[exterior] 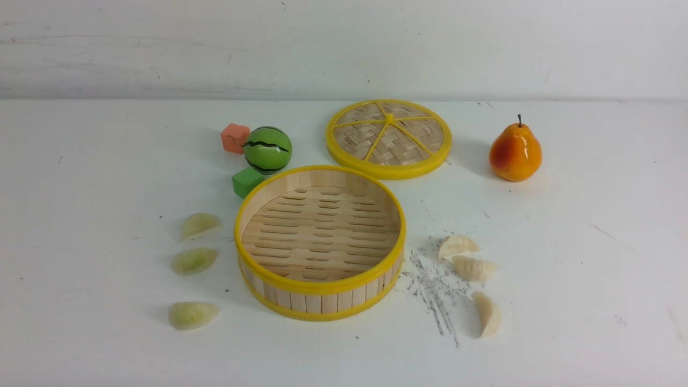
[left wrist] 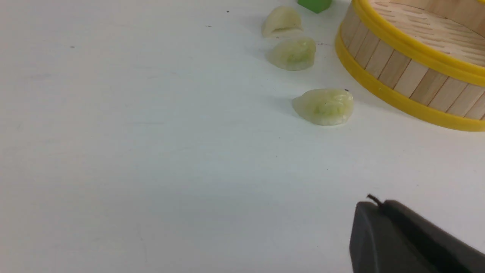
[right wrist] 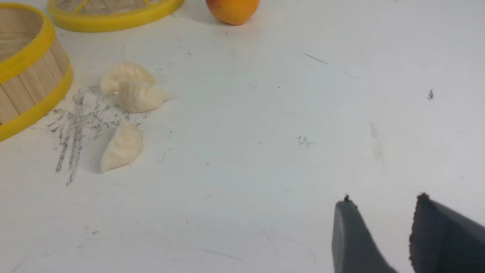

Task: Put the dumplings into the steamer on the white table.
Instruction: 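Reach for and grasp a dumpling on the table with the left gripper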

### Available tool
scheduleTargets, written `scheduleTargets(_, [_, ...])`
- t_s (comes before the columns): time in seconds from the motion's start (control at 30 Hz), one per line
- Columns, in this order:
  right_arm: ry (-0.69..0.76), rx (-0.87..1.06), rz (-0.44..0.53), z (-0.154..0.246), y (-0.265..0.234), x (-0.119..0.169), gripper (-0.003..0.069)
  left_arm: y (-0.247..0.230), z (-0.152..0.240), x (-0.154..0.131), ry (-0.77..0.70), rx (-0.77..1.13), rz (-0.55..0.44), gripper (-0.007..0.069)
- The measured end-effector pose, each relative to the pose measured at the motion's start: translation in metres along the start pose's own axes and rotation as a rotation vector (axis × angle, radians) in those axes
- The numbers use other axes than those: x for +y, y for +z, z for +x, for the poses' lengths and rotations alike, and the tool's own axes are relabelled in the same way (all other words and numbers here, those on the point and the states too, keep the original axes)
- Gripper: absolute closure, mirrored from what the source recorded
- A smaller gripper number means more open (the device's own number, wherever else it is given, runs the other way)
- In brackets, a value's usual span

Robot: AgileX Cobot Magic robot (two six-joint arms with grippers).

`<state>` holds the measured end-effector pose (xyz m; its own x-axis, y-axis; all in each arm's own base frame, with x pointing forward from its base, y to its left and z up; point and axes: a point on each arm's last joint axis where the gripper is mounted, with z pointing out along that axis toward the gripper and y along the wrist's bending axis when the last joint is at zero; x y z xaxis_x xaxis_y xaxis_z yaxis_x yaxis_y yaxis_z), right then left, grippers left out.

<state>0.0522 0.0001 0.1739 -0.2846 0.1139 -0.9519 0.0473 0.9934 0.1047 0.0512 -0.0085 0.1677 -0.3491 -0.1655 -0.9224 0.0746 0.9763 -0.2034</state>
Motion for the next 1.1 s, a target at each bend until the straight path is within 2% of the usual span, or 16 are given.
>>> scheduleTargets(0.47, [0.0,0.0,0.0,0.0,0.0,0.0,0.0419,0.0,0.0,0.0,0.001,0.0,-0.001,0.0627])
scheduleTargets(0.83, [0.0,0.0,0.0,0.0,0.0,0.0,0.0419,0.0,-0.001,0.002,0.077,-0.015,-0.021,0.0618])
scheduleTargets(1.1, [-0.048,-0.001,0.019,0.0,0.0,-0.002,0.0419,-0.002,-0.018,-0.002,0.08,-0.197,0.011,0.0609])
